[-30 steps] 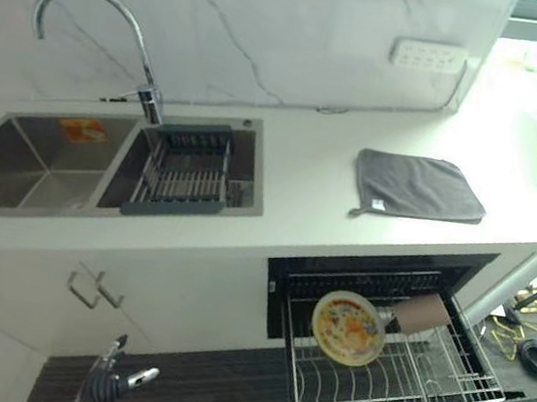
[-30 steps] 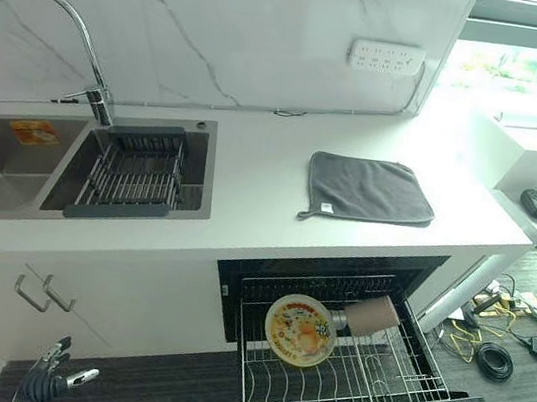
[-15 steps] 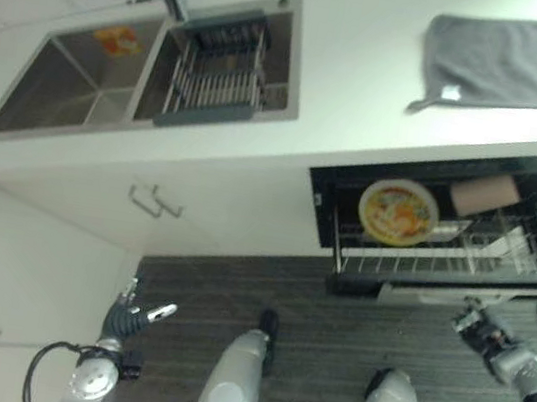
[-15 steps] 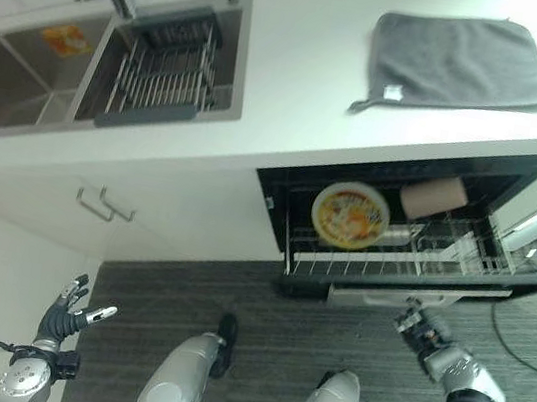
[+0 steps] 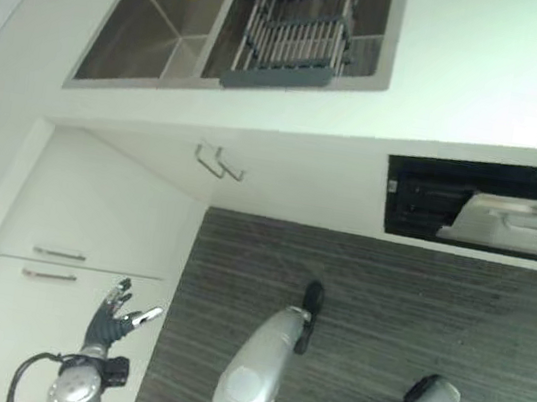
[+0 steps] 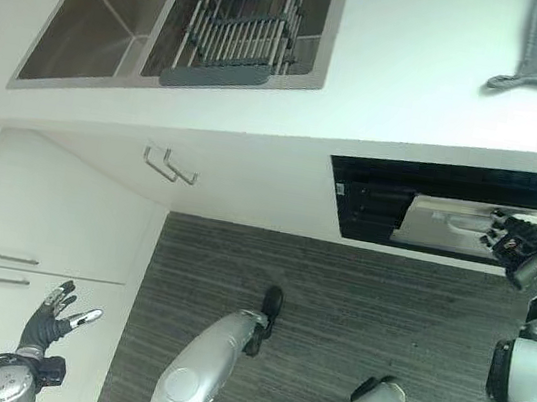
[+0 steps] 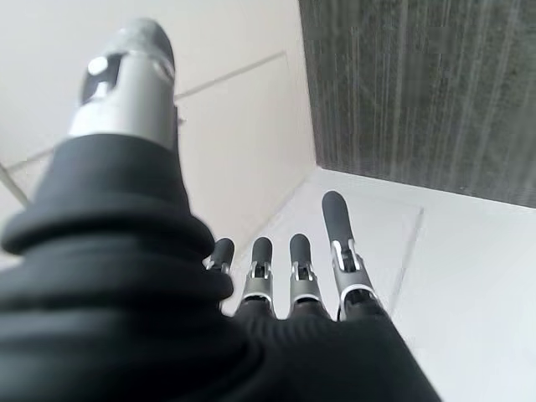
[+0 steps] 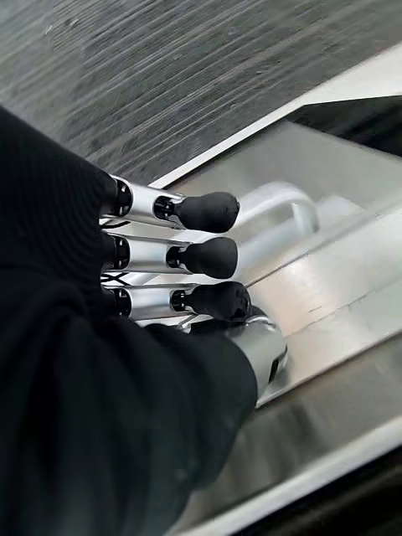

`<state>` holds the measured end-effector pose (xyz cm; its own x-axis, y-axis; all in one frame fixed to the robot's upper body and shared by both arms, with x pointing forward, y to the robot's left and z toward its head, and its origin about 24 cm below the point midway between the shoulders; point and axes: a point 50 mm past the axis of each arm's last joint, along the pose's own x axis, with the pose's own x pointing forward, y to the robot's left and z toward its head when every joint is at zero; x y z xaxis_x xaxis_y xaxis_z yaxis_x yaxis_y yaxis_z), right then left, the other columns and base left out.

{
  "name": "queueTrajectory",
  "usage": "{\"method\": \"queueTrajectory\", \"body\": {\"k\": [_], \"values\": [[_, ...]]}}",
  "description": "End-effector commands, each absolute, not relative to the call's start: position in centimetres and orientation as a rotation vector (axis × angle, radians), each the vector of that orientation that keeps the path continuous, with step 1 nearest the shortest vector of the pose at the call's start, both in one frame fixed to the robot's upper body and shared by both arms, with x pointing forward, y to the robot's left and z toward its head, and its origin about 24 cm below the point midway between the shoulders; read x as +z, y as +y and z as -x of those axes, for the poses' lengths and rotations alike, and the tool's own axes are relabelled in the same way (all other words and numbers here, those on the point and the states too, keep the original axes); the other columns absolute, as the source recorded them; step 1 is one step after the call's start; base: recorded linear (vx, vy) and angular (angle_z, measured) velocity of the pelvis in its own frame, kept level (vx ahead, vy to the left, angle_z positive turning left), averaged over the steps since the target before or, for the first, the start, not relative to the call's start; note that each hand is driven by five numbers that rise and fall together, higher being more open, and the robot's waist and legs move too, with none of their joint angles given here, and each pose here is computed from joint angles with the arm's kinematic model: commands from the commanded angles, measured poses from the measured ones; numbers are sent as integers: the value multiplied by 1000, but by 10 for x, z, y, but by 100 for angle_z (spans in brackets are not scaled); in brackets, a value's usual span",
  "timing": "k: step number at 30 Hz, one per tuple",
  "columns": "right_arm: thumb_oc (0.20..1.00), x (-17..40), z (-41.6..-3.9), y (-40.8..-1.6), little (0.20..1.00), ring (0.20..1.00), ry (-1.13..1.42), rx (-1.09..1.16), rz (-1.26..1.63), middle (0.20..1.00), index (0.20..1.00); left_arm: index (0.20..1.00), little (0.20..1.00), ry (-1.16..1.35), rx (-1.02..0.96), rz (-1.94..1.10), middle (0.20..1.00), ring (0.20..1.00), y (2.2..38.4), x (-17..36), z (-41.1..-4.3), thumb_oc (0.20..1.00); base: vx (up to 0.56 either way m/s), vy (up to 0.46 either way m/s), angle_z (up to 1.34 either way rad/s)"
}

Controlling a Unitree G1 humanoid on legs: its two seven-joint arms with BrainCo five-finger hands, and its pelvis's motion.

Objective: Place the dishes in the dishwasher.

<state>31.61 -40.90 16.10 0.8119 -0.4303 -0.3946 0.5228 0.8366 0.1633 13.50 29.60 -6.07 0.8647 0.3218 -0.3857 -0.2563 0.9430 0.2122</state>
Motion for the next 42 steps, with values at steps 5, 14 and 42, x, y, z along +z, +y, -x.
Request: {"method": "queueTrajectory", "body": {"k": [5,14,42], "values": [[200,278,-338,-396,200,200,-49,-456,-192,200,200,1000,1000,462,331,-256,1000,1000,334,-52,-118,1000,84,-91,24],[200,253,-331,-405,200,200,14,-414,-111,200,200,1000,1000,381,291,-220,1000,1000,338,-41,-125,1000,64,48,11],[1000,-119,-150,-262,1000,1000,832,-188,-83,1000,1000,1000,1000,705,283,313,1000,1000,264,-117,-137,1000,-76,-111,6]]}}
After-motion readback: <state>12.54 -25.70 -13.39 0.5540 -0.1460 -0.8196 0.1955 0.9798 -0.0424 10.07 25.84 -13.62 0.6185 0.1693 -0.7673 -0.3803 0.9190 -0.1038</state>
